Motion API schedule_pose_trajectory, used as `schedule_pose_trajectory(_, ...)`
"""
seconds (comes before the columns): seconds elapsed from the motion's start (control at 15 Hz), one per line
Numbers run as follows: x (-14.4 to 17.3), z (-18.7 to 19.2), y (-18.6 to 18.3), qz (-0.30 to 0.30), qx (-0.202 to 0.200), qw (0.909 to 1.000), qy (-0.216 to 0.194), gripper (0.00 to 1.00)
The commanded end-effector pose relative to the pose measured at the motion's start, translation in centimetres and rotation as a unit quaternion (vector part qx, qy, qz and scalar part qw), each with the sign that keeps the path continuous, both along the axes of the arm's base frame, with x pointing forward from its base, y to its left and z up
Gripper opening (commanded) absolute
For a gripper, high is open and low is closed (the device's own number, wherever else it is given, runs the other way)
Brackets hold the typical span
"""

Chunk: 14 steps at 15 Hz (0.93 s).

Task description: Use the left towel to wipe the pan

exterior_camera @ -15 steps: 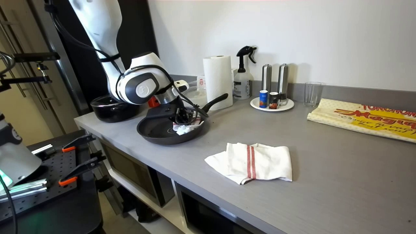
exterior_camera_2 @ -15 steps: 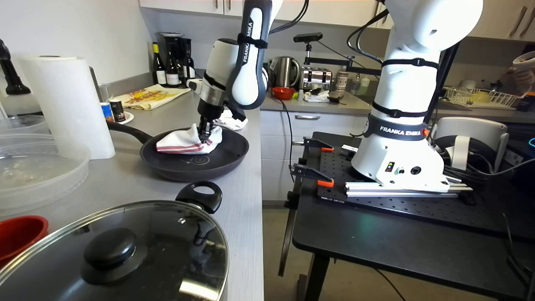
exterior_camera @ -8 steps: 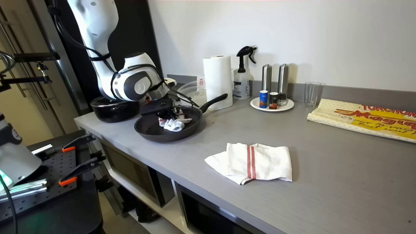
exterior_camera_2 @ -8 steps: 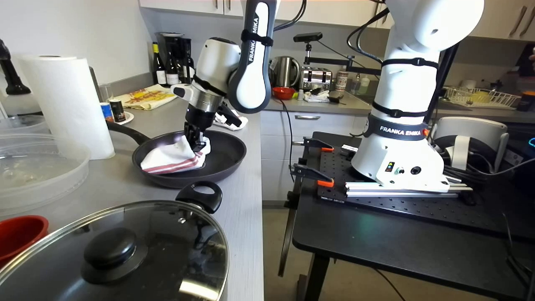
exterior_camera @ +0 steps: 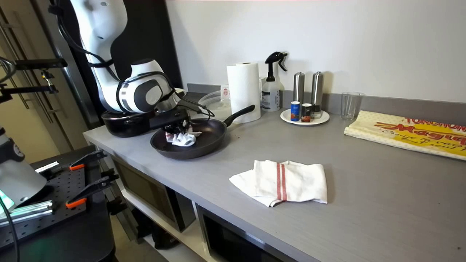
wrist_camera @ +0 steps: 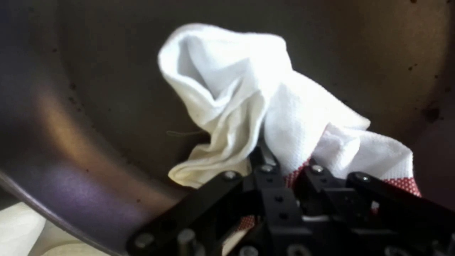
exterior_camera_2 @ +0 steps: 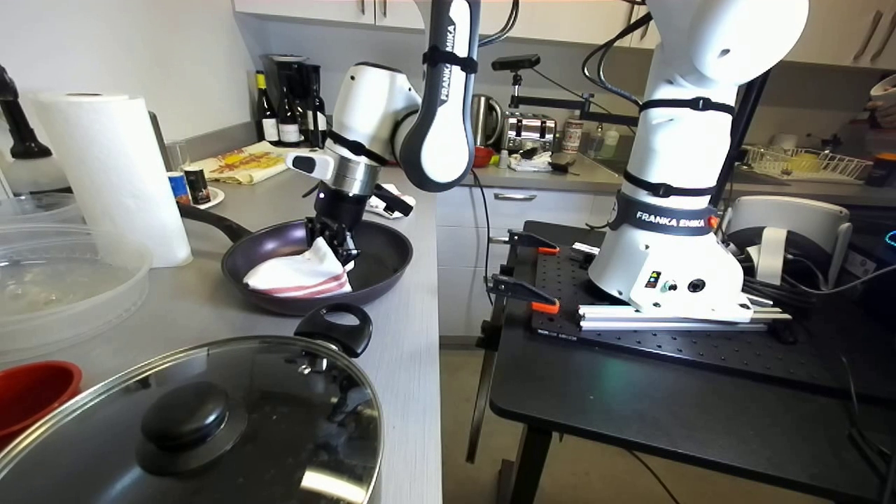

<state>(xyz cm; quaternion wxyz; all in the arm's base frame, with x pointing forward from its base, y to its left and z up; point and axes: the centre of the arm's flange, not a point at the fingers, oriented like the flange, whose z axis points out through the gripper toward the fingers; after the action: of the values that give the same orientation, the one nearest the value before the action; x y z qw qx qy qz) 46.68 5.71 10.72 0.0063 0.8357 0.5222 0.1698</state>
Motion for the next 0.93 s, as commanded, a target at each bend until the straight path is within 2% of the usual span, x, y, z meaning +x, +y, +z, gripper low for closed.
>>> schedule_pose_trajectory(0.0, -0.7, -1.1, -1.5, -0.004, -0.01, 0.9988, 0.047, 0.03)
schedule_pose_trajectory(0.33, -1.2, 0.4, -4.4, -0.074, -0.028, 0.9951, 0.06, 0.03)
schedule_pose_trajectory(0.87, -0.8, 2.4, -8.8, -0.181, -0.051, 0.9778, 0.093, 0.03)
